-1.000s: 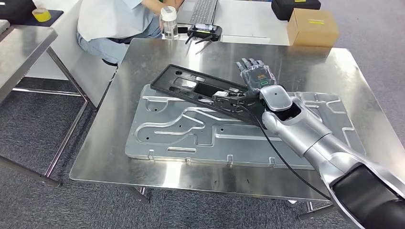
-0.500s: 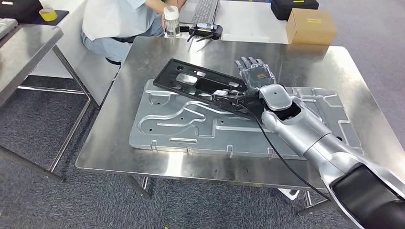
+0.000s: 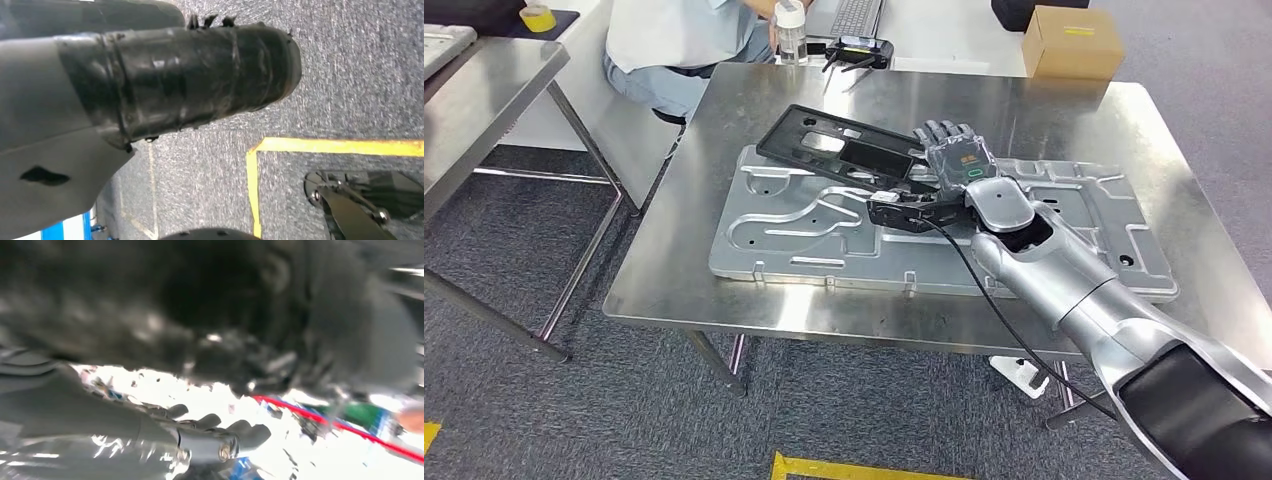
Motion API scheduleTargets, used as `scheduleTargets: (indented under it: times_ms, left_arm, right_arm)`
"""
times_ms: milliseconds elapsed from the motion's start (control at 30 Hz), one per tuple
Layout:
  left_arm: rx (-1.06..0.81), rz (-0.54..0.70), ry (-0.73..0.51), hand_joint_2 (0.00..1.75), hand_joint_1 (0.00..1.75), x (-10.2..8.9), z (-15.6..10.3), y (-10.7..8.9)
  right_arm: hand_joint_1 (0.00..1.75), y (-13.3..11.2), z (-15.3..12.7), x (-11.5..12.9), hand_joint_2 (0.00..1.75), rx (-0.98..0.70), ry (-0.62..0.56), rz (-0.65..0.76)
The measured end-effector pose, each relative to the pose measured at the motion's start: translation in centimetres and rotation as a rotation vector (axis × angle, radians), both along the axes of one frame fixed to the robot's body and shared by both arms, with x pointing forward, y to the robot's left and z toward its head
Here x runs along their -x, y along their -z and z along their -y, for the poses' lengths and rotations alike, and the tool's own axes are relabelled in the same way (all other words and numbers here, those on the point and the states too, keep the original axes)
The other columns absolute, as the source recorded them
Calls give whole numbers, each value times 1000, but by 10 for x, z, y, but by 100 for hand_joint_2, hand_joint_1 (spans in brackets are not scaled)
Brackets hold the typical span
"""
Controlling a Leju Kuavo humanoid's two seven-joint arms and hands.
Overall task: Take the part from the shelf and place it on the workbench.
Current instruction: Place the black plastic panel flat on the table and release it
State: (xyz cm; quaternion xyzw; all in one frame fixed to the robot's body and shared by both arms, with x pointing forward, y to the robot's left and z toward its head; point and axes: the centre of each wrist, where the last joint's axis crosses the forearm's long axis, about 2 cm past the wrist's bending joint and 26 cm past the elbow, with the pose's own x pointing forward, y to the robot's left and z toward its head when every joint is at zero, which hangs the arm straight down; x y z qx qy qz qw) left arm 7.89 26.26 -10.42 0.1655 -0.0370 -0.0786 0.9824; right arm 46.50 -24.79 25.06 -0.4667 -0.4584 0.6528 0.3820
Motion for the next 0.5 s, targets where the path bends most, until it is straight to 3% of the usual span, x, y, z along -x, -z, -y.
scheduleTargets:
  times_ms: [500]
  left_arm:
    - [6,-3,8,0,0,-3,-1,0]
  right_arm:
    - [0,-7,-2,-2,0,5,-5,11]
